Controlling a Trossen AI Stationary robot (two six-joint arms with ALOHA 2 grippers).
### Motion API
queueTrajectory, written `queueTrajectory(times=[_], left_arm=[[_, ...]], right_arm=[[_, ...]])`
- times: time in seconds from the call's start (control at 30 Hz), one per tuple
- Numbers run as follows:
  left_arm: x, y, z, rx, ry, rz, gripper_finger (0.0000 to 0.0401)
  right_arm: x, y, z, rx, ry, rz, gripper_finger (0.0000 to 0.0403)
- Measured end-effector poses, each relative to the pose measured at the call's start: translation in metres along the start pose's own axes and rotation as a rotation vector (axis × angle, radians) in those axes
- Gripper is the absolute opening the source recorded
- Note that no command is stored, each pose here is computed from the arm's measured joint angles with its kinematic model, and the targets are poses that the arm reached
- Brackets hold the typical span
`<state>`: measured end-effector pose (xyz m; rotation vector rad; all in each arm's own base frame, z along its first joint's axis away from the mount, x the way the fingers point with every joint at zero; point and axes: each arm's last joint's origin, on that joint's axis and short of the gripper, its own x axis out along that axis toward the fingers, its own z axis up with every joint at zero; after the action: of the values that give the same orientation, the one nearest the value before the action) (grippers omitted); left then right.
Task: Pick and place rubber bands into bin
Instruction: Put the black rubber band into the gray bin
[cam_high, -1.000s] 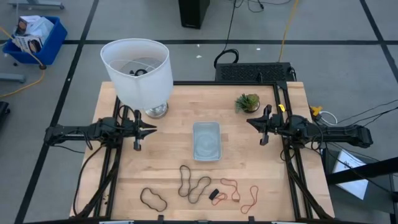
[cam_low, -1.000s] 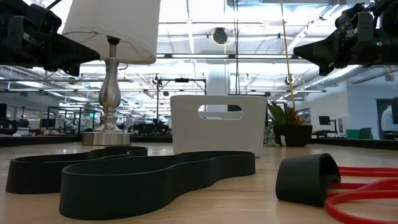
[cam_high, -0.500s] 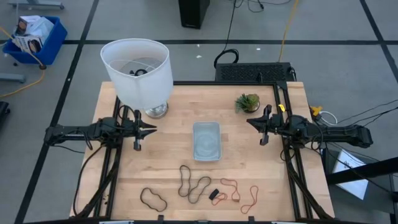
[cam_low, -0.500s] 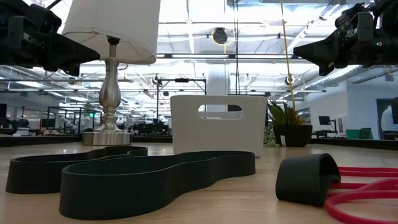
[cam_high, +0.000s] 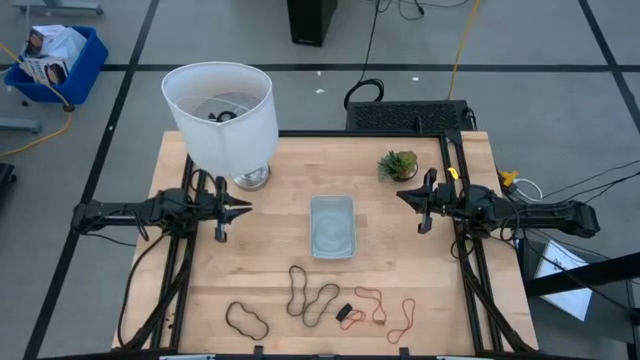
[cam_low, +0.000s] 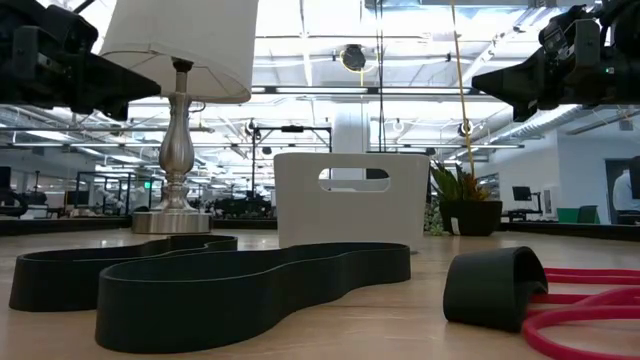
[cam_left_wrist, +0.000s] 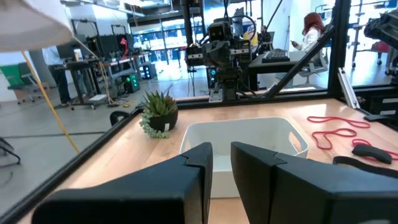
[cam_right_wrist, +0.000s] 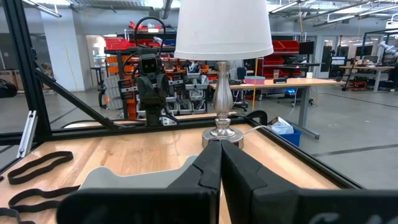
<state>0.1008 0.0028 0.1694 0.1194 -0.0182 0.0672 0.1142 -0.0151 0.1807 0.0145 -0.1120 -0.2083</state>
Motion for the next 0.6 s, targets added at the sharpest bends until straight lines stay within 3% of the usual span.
queueTrajectory(times=[0.1, 0.2, 0.3, 0.4, 0.6], left_arm=[[0.0, 0.0002, 0.0013, -0.005, -0.014, 0.002, 0.0067], [0.0, 0.0002, 0.0013, -0.085, -0.013, 0.001, 0.0067], [0.0, 0.0001, 0.0008, -0.234, -0.008, -0.001, 0.0067], [0.0, -0.0009, -0.0021, -0.468, 0.025, -0.018, 0.0067], [0.0006, 0.0019, 0.0054, -0.467, -0.06, 0.038, 0.0067]], right_arm=[[0.0, 0.0, -0.0001, 0.0, 0.0, 0.0, 0.0004], [0.0, 0.0, -0.0001, 0.0, 0.0, 0.0, 0.0004], [0.0, 0.0, -0.0001, 0.0, 0.0, 0.0, 0.0004], [0.0, 0.0, -0.0001, 0.0, 0.0, 0.0, 0.0004], [0.0, 0.0, 0.0, 0.0, -0.001, 0.0, 0.0004]])
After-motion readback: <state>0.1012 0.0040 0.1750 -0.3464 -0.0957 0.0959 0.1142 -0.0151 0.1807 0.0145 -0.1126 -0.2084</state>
